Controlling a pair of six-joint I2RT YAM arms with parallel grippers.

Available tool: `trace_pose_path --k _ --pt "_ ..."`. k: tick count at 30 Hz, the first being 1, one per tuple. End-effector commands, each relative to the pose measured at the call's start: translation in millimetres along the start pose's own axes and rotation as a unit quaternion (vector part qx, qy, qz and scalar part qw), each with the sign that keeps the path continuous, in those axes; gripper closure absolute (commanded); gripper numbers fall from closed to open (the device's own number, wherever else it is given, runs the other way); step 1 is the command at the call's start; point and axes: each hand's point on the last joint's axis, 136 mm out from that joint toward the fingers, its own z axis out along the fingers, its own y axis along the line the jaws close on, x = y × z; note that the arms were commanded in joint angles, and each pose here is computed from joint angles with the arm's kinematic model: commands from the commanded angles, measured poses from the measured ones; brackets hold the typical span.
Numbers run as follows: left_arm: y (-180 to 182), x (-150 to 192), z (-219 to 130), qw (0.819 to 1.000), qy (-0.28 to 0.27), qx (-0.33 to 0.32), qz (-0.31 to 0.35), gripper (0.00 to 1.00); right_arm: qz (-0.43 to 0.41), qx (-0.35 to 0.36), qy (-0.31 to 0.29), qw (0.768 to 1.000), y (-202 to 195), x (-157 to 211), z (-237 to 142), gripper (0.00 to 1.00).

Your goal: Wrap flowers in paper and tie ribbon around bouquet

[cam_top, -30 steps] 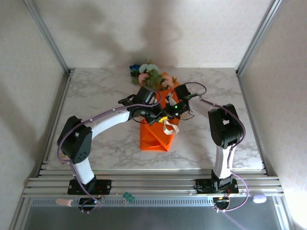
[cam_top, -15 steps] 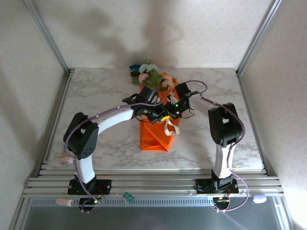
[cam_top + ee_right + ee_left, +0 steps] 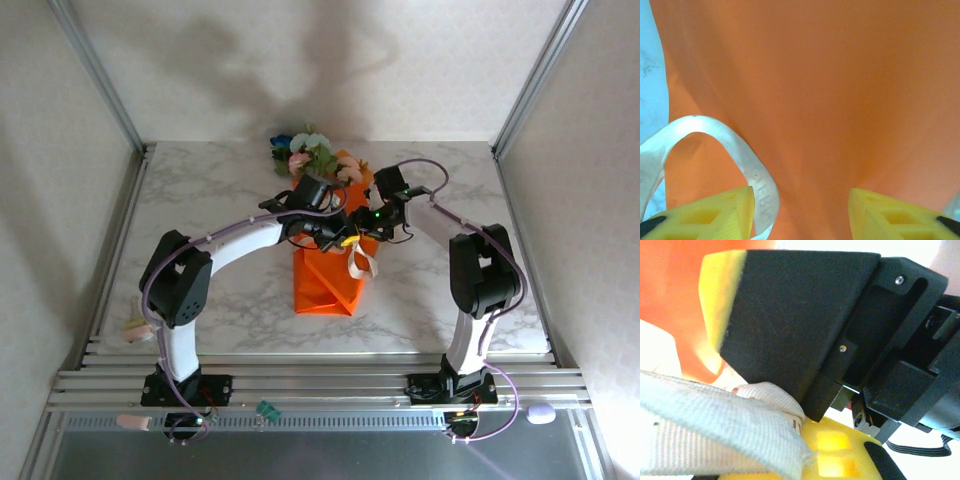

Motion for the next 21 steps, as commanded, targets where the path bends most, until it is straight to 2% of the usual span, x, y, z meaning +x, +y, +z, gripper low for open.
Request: trace_pose_path --k 1,6,12,15,18,21 --pt "47 -53 -2 0.994 -0.083 -0.066 -0.035 1.00 0.020 0.017 -0.016 1.000 -7 7 -37 0.45" --pt "48 -52 -1 0.994 -0.078 -0.068 -0.036 1.00 0.040 0.012 -0.051 0.998 -14 -7 -55 0.42" --pt "51 -50 1 0.994 -0.072 -0.069 -0.036 1.00 0.045 -0.004 -0.029 0.999 -7 -12 -52 0.40" --pt "51 -51 1 0.994 -0.075 -0.067 -0.037 1.00 0.040 -0.004 -0.048 0.998 -6 -17 -56 0.42" --pt "47 -53 2 0.994 -0.076 -0.063 -0.037 1.00 -0.027 -0.040 -0.107 0.993 15 -20 -74 0.43" --pt "45 -56 3 0.994 -0.077 -0.062 -0.037 1.00 -0.132 -0.049 -0.159 0.977 30 -1 -78 0.43"
